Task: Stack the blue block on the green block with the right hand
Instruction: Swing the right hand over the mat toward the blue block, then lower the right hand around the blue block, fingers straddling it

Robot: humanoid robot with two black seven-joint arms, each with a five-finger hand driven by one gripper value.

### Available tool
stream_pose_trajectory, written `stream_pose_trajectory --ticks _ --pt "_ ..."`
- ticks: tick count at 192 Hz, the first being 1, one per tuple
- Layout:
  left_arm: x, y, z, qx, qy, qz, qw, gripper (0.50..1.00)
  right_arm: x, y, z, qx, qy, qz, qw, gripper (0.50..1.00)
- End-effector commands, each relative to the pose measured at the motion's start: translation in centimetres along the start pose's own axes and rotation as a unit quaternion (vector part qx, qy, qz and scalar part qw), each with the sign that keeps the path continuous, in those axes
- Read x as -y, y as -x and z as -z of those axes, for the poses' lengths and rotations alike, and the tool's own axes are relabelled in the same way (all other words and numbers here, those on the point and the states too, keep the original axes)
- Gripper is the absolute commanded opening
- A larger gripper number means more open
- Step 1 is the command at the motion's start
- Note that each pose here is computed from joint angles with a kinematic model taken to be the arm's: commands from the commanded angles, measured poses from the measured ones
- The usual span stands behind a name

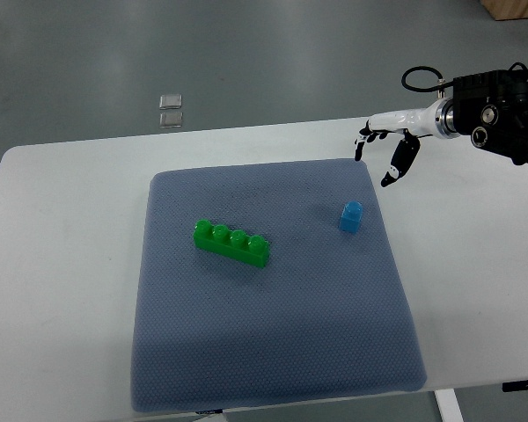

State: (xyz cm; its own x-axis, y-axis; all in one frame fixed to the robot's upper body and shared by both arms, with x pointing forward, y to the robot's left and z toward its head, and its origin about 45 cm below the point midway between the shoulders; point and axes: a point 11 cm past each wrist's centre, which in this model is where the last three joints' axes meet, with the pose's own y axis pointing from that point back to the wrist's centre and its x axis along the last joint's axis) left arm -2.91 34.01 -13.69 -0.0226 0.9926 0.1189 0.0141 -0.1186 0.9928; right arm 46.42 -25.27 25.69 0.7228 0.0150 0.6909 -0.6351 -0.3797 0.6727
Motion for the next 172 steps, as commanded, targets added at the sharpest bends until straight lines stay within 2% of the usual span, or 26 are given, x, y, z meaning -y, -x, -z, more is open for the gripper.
stream_pose_trajectory --ticks 1,103,172 --pt "0.0 0.0 0.0 0.0 0.0 0.0 1.0 1.0 0.2 0.3 0.7 -0.009 -0.007 0.005 1.0 0.911" --pt "0.0 0.0 0.0 0.0 0.0 0.0 1.0 1.0 2.4 3.9 1.3 -0.036 -0.015 0.011 0.999 0.911" --pt "0.0 0.0 0.0 0.0 -0.001 0.0 1.0 1.0 2.7 4.5 1.8 -0.052 -0.022 0.011 0.998 0.909"
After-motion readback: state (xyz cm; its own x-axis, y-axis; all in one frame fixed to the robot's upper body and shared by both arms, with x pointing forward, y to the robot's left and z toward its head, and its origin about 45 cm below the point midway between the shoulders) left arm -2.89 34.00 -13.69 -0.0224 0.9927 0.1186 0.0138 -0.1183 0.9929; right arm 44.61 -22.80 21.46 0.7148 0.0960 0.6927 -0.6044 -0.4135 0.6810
